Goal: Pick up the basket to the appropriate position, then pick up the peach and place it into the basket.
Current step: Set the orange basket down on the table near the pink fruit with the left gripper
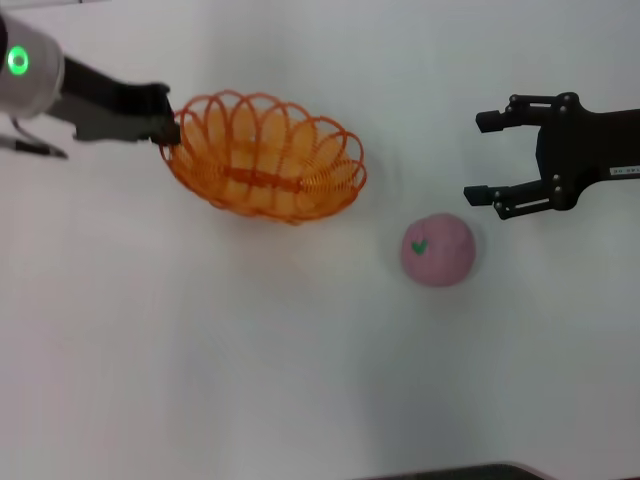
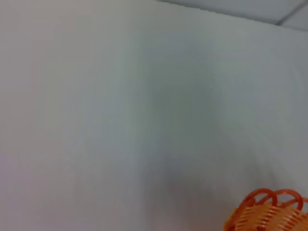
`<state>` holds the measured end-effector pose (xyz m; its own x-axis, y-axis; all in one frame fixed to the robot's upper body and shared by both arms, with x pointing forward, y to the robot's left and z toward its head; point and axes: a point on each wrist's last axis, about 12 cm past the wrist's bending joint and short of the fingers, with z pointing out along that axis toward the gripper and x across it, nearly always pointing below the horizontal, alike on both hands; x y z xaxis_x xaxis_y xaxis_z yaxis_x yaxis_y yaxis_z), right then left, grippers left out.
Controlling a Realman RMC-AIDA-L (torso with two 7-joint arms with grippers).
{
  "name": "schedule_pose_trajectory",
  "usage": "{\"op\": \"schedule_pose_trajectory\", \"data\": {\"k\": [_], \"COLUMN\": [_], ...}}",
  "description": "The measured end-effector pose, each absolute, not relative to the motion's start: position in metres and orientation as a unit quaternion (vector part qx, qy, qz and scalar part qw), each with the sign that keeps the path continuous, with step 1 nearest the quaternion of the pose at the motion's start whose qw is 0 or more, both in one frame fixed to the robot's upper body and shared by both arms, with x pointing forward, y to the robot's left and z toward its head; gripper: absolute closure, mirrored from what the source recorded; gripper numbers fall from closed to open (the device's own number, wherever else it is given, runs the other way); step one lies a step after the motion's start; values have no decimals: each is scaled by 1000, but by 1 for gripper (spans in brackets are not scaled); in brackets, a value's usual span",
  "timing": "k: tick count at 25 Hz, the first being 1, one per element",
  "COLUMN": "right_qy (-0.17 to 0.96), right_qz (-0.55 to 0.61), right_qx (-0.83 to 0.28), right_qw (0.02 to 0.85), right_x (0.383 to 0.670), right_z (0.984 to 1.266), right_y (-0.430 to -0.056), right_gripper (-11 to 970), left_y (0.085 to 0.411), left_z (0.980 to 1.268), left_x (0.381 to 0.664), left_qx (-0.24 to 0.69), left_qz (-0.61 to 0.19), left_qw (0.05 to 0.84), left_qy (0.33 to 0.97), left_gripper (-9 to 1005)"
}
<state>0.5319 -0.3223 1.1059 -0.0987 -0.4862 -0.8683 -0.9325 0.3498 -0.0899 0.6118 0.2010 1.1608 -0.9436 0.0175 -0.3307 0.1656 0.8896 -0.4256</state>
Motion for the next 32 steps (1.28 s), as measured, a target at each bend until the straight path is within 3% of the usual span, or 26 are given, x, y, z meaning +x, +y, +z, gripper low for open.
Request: {"op": "schedule_pose_trajectory", "data": {"k": [5, 15, 26, 32], "right_qy": [697, 700, 715, 725], "right_qz": [251, 247, 253, 271], "right_qx": [-511, -508, -485, -466], "right_qw": [436, 438, 435, 429], "right_x": [535, 539, 540, 540], "right_z": [1107, 1114, 1114, 1114], "right_y": [-321, -317, -318, -314], "right_gripper": [47, 48, 48, 47], "left_y": [216, 238, 264, 268], "left_z": [1135, 1115, 1122, 1158], "left_x": [603, 593, 586, 579], "left_qx": [0, -45, -28, 56], "left_qz": [-250, -251, -231, -262], "left_qw": [149, 141, 189, 263], "left_qy": [957, 957, 954, 927], "left_gripper": [947, 942, 775, 538]}}
